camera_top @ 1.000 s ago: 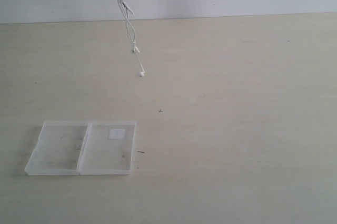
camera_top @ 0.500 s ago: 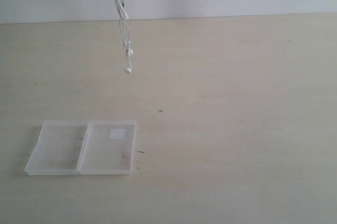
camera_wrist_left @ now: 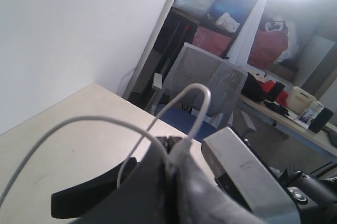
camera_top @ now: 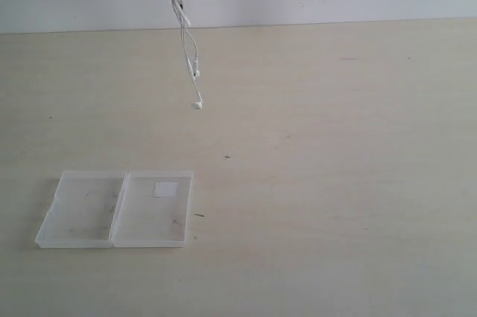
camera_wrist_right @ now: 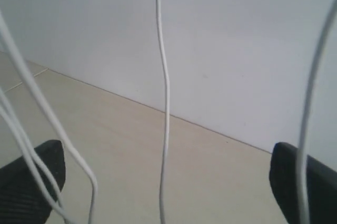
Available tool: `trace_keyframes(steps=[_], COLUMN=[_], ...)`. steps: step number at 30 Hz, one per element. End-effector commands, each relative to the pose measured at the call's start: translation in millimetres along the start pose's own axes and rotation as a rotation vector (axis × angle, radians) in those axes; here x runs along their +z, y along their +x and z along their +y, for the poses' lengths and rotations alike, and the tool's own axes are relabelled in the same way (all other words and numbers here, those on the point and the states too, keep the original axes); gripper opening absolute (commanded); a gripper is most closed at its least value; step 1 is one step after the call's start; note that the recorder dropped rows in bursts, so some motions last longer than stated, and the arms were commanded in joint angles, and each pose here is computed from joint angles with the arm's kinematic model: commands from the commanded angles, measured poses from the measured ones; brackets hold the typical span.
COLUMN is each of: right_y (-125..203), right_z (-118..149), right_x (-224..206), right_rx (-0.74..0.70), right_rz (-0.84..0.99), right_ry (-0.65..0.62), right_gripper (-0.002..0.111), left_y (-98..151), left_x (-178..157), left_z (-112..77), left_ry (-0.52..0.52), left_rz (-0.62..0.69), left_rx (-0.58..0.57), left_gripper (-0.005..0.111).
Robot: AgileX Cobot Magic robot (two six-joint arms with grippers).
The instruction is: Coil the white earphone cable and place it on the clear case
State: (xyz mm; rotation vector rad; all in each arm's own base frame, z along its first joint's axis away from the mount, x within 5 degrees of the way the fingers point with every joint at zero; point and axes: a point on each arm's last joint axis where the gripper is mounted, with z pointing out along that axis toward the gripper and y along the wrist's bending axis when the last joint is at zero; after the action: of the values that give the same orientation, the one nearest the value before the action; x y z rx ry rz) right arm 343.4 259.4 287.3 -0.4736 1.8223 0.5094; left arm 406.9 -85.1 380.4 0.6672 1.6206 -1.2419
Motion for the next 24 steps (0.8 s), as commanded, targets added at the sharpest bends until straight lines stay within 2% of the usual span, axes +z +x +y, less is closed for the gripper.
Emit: trace_keyframes(steps=[1,10,16,24], right_y=[-3,3,10,17], right_z=[1,-1,-3,-4], right_x=[2,11,18,24], right_rx=[-0.023,-0.047,-0.107,-0.11], right_rz=[-0.057,-0.101,-0.101,-0.098], right_ry=[0.005,0.021,0.03,0.036], right_gripper=[0.105,0.105,0.105,0.104], left_y=[-3,-2,3,4], left_x=[0,0,2,3], left_z=[-2.8,-2.7,5.3,9.0], left_ry=[0.02,0.021,0.021,0.026], left_rz=[-0.012,-0.015,-0.015,-0.031], left_rx=[0.005,0.006,-0.017,-0.021], left_gripper=[0.0,0.0,0.0,0.0])
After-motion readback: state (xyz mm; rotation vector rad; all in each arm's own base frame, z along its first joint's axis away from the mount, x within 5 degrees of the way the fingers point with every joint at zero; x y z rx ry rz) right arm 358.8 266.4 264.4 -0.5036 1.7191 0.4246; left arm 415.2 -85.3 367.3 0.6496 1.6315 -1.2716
